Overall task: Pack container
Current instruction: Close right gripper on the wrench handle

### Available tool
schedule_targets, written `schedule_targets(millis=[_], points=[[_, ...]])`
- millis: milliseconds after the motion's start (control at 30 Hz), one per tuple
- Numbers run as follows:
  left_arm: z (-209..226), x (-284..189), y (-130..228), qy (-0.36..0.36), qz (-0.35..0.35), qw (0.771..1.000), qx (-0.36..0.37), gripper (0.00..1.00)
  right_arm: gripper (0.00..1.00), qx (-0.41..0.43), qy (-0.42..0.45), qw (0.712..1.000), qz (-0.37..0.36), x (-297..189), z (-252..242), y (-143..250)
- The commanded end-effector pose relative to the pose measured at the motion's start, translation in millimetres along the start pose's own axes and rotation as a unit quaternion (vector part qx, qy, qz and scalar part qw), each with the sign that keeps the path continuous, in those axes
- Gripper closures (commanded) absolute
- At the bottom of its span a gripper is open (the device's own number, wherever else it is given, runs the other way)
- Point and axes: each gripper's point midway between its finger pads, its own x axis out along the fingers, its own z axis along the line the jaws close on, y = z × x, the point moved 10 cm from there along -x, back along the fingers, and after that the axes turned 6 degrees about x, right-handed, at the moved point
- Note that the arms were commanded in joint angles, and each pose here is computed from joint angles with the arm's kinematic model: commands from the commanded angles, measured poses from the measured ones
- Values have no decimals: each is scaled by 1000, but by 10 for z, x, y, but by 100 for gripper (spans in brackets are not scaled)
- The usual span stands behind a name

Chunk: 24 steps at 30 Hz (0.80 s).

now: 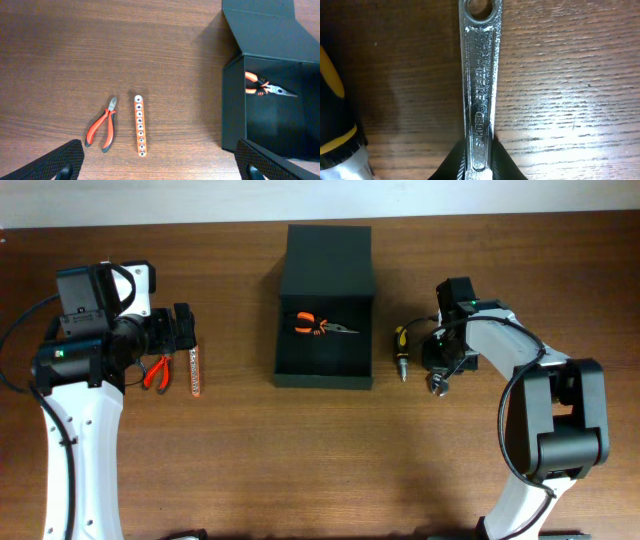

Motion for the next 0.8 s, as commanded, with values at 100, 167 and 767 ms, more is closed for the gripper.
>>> schedule_targets(millis=[100,167,767], points=[[24,-38,-56,-7,-10,1000,10,1,85,-5,9,1000,9,123,-3,61],[24,-38,-56,-7,-10,1000,10,1,84,-5,8,1000,5,123,1,50],[24,-38,-56,-7,-10,1000,10,1,76,-6,1,1000,-16,123,18,-11]])
